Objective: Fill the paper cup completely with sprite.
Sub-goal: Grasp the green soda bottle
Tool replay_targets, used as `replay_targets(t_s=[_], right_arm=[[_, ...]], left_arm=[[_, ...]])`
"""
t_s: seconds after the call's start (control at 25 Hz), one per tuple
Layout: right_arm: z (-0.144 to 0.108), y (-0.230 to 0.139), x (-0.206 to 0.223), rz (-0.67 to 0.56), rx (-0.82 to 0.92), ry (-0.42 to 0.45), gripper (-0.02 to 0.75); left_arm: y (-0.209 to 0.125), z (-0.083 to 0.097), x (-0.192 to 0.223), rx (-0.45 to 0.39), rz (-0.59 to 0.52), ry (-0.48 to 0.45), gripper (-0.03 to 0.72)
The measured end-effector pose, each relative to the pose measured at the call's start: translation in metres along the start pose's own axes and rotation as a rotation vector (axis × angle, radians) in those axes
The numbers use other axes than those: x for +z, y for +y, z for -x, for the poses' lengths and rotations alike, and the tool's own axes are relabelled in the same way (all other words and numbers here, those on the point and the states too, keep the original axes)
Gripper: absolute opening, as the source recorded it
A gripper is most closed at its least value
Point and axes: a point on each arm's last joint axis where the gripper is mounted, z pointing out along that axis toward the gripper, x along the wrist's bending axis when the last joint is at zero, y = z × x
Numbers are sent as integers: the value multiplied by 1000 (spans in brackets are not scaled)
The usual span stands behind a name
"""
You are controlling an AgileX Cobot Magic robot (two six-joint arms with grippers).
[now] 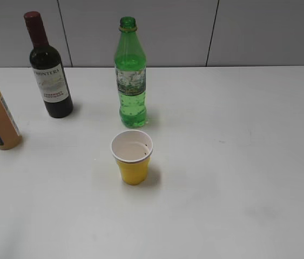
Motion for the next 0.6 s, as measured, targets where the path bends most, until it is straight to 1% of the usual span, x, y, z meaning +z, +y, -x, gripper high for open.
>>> replay_targets(t_s=[0.2,0.44,0.52,0.6], right_arm=[[0,0,0,0,0,0,594],[0,0,0,0,0,0,594],[0,0,0,0,0,0,594],[0,0,0,0,0,0,594]], left_arm=[[4,-4,36,-17,40,29,590],[-2,-8,75,-16,43,57,590],[-5,-7,85,-15,44,55,590],[-8,-3,95,-8,44,33,590]])
